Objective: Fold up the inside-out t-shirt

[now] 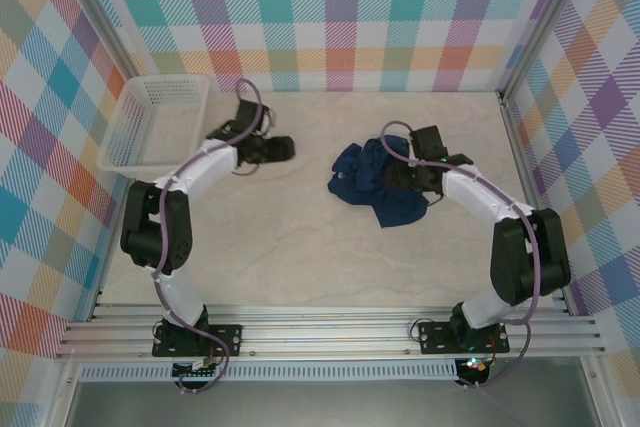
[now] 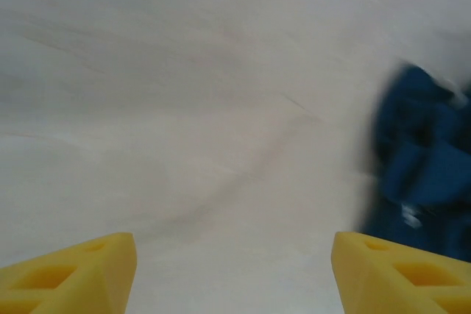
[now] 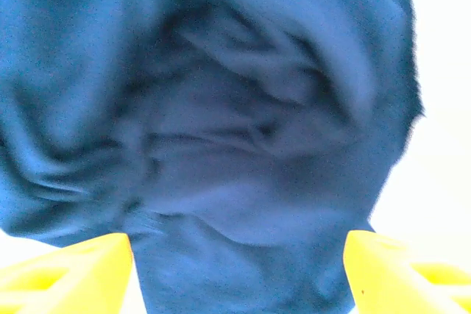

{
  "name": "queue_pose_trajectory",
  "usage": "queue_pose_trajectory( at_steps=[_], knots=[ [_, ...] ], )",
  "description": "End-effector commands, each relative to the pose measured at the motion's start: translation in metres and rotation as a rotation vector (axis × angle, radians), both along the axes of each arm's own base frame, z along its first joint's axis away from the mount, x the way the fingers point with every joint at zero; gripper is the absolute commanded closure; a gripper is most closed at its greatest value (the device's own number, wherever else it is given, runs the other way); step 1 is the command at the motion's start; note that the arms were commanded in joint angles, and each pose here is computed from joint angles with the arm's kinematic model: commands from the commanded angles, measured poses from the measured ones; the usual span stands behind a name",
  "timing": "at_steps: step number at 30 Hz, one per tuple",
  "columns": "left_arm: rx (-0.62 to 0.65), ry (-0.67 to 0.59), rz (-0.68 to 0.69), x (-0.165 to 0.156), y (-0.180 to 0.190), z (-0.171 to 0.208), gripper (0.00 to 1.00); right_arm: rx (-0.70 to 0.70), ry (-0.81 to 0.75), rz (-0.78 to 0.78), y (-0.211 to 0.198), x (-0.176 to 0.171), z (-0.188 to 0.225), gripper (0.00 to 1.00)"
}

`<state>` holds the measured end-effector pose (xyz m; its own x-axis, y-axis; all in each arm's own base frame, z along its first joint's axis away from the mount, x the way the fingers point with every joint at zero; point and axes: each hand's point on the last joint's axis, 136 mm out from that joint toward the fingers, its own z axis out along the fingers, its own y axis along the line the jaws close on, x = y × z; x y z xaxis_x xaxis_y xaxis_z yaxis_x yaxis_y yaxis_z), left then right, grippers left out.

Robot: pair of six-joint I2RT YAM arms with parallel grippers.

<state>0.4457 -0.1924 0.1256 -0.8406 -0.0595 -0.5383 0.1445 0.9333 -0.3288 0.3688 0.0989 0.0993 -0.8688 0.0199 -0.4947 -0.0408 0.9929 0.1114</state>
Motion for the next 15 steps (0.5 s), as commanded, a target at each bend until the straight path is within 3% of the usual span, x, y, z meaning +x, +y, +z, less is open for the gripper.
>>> queue_pose_trajectory(
  at_steps=[1, 3, 6, 11, 13, 15],
  knots=[
    [-0.167, 0.043, -0.208, -0.027, -0.091, -0.024, 0.29, 0.065, 0.068, -0.062, -0.007, -0.011, -0.019, 0.25],
    [-0.123, 0.074, -0.270, -0.029, -0.116, -0.044, 0.30, 0.108, 0.131, -0.054, 0.003, -0.008, -0.036, 0.28],
    [-0.063, 0.130, -0.314, -0.029, -0.135, -0.074, 0.35, 0.057, 0.158, -0.063, -0.003, -0.002, -0.052, 0.51],
    [-0.104, 0.175, -0.363, -0.025, -0.152, -0.083, 0.68, 0.060, 0.070, -0.067, -0.011, 0.001, -0.022, 0.93],
    [-0.089, 0.158, -0.359, -0.024, -0.148, -0.070, 0.89, 0.083, -0.014, -0.049, -0.009, 0.002, 0.013, 1.00],
    [-0.098, 0.095, -0.327, -0.019, -0.133, -0.036, 0.99, 0.128, -0.145, -0.013, -0.004, 0.001, 0.065, 1.00]
  ],
)
